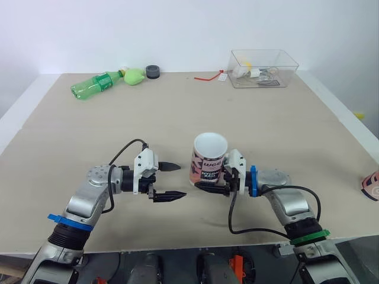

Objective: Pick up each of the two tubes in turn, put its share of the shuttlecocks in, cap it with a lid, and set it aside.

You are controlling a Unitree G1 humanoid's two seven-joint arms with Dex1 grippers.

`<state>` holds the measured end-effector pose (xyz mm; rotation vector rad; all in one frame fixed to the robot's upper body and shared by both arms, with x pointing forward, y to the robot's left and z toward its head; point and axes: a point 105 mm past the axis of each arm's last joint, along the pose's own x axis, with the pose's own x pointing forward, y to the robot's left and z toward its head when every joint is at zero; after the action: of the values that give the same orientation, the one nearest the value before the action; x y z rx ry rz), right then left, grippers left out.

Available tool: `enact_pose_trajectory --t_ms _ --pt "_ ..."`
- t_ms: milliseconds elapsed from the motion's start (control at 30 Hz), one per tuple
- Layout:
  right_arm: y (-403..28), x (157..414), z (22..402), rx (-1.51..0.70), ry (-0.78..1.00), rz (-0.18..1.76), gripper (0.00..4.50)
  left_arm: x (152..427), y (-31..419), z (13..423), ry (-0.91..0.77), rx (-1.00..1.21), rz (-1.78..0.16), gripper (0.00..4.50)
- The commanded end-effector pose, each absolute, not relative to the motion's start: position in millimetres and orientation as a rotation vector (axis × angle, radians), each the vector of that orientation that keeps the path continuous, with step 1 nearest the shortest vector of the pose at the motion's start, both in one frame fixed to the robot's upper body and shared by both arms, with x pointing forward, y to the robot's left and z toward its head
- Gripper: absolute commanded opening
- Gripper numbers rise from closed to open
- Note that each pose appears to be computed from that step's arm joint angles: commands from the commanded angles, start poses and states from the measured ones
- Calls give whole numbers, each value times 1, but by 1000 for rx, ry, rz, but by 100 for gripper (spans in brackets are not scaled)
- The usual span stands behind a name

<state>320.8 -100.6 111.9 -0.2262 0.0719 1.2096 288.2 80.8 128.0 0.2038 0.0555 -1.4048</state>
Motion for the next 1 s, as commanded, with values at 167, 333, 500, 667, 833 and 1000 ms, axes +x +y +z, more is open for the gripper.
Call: enact_pose_trajectory --t_ms 167,333,500,667,833,1000 --pt "-236 370 168 -143 -74 488 275 289 69 144 -22 239 -1441 450" --pt "-324 372 164 -79 -32 39 275 285 62 146 -33 237 -1471 450" --pt "-356 366 146 -89 28 -168 275 283 53 146 -47 219 -1486 450" --pt "-374 359 131 -71 80 -295 275 281 46 155 -75 181 -1505 450" --pt "-374 357 124 -42 87 -310 275 281 44 161 -83 157 -1514 450" --pt "-373 354 117 -22 96 -308 275 282 43 164 -96 142 -1511 450"
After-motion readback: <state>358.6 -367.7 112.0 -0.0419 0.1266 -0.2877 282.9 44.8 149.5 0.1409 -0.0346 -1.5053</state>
